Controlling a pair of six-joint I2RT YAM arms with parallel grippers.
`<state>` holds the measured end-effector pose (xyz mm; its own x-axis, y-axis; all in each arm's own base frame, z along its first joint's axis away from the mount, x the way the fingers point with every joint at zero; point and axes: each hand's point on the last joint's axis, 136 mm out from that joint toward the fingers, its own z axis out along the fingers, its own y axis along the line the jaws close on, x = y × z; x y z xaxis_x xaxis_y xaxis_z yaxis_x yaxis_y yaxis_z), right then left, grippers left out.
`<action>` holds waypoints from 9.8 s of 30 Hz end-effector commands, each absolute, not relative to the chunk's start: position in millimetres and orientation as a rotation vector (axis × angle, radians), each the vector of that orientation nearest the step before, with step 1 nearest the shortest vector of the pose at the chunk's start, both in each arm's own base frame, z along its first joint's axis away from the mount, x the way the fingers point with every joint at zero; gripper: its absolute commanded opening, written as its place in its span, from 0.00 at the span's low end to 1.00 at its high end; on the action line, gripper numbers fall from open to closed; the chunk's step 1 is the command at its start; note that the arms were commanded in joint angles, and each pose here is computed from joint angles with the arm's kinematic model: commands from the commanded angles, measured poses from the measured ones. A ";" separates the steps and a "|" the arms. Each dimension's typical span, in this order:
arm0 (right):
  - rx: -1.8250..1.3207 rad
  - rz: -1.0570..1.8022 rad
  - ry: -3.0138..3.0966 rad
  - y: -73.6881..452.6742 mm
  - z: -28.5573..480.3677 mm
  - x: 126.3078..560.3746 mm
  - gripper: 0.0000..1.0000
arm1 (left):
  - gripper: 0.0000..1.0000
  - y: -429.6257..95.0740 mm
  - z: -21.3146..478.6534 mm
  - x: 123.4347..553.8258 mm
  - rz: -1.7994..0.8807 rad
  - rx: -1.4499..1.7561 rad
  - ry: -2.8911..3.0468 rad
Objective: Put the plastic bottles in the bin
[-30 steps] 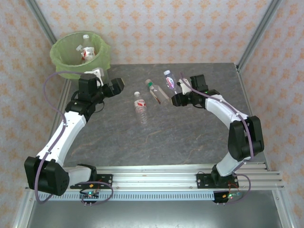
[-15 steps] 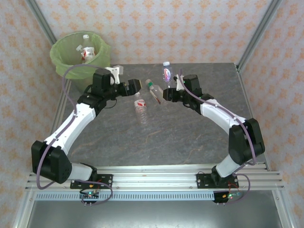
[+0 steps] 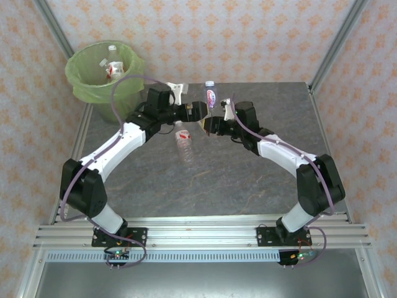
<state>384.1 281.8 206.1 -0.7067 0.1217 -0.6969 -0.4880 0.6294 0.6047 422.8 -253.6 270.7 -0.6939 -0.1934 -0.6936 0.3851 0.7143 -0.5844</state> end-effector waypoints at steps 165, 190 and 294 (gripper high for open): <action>0.121 0.576 1.803 165.9 261.7 359.0 0.99 | 1.00 203.7 411.0 562.9 0.501 -0.584 1.755; 0.223 0.561 1.828 158.1 252.6 364.0 0.99 | 1.00 102.2 425.1 521.8 0.128 -0.573 1.836; 0.257 0.604 1.991 184.2 203.9 390.5 0.99 | 0.63 -196.4 45.4 435.8 0.025 -0.152 2.674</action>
